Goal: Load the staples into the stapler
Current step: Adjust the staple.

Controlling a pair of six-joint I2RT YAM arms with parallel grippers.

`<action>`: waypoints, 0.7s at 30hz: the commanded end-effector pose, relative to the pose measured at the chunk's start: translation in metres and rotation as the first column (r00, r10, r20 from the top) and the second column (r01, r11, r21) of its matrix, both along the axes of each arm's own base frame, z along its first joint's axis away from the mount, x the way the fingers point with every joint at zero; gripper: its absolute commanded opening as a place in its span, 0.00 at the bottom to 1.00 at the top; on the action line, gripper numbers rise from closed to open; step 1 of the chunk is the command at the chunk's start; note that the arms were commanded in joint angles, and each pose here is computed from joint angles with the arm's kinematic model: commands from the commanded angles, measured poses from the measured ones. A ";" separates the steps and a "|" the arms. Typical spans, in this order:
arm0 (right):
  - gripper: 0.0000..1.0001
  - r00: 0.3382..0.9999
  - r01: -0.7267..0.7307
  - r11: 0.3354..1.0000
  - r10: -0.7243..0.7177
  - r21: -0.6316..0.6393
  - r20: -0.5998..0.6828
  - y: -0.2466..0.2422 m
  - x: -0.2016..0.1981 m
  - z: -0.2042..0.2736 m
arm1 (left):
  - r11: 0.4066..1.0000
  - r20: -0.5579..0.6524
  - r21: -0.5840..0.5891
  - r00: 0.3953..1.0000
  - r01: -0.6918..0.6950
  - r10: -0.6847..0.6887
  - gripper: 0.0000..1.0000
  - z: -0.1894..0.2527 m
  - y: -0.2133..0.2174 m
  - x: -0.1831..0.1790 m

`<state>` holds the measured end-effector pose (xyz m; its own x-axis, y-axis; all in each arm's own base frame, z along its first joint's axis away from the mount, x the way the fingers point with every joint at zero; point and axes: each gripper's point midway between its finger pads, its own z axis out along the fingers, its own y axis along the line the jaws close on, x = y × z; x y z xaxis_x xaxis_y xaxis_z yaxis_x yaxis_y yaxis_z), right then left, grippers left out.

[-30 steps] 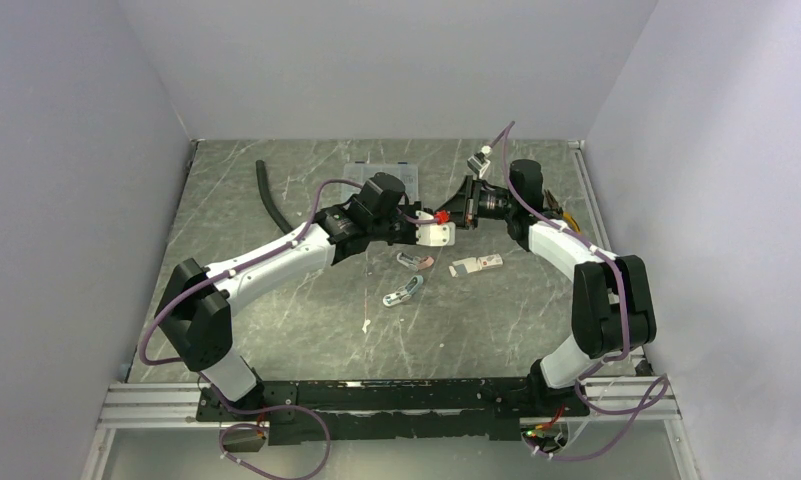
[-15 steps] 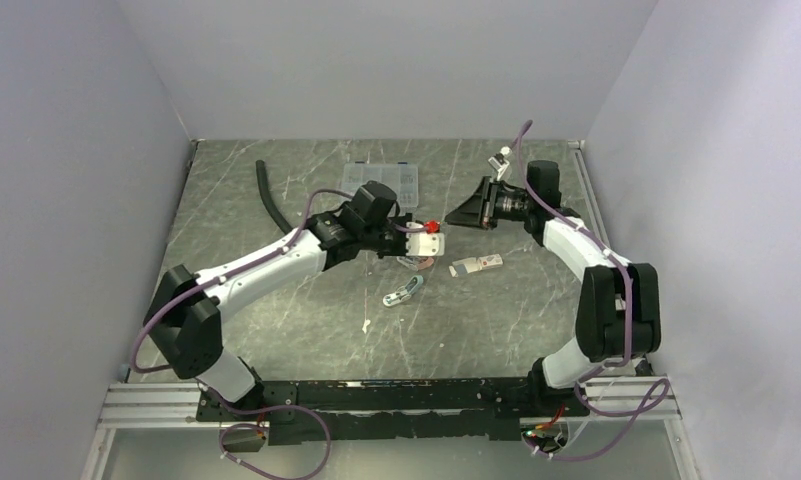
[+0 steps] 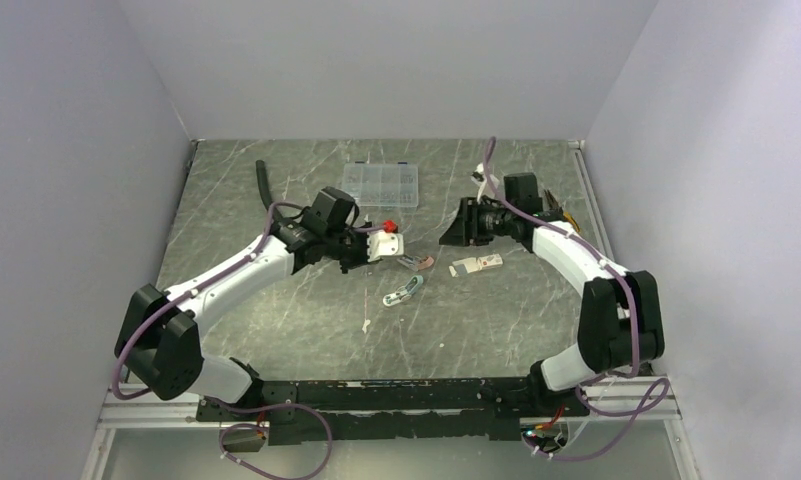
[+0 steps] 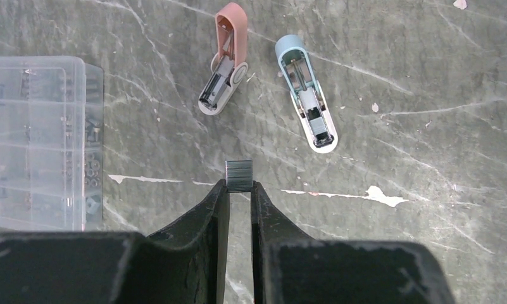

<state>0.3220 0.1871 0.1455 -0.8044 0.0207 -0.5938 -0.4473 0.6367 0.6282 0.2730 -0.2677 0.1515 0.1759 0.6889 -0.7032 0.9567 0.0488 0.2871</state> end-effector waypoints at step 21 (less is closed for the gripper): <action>0.56 0.984 -0.135 0.984 0.119 -0.116 -0.135 0.038 -0.017 -0.068 | 0.997 -0.054 -0.074 0.998 0.024 -0.028 0.17 0.010 -0.001 -0.003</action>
